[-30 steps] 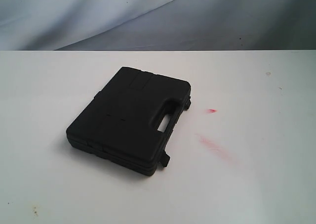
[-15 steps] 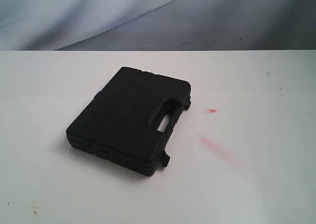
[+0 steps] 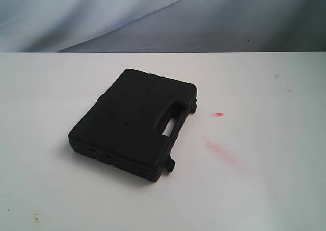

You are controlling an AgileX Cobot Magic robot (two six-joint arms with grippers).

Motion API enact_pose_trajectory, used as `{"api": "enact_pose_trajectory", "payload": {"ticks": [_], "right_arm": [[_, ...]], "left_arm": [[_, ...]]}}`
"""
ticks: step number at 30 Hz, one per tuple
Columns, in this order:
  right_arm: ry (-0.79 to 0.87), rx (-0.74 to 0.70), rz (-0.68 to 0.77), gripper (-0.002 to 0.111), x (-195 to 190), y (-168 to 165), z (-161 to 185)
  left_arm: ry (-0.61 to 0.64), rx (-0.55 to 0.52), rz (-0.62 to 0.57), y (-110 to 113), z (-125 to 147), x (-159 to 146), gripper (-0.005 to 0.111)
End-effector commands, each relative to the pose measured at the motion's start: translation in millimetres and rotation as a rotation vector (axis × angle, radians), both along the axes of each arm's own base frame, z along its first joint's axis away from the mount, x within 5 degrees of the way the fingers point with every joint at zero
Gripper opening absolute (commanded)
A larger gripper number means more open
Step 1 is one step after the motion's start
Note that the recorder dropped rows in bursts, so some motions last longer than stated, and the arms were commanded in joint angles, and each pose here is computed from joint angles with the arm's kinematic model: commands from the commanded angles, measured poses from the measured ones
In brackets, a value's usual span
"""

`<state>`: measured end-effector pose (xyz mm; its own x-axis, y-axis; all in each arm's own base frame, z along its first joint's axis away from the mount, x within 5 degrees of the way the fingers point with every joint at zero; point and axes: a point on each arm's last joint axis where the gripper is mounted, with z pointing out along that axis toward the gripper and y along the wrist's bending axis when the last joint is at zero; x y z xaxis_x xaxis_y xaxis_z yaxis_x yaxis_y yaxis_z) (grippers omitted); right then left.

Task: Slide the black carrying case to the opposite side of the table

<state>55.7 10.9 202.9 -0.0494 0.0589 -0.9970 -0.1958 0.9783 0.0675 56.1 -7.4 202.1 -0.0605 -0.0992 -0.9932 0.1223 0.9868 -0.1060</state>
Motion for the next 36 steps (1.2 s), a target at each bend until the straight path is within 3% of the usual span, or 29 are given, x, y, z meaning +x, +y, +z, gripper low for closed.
{"api": "enact_pose_trajectory", "payload": {"ticks": [1, 36], "right_arm": [[-0.004, -0.005, 0.001, 0.0, -0.3, 0.0, -0.8], [-0.104, 0.022, 0.009, 0.0, -0.6, 0.7, 8.6]], "left_arm": [[-0.002, -0.012, 0.005, 0.3, -0.9, -0.2, 0.0], [-0.002, -0.009, 0.005, 0.3, -0.9, -0.2, 0.0]]}}
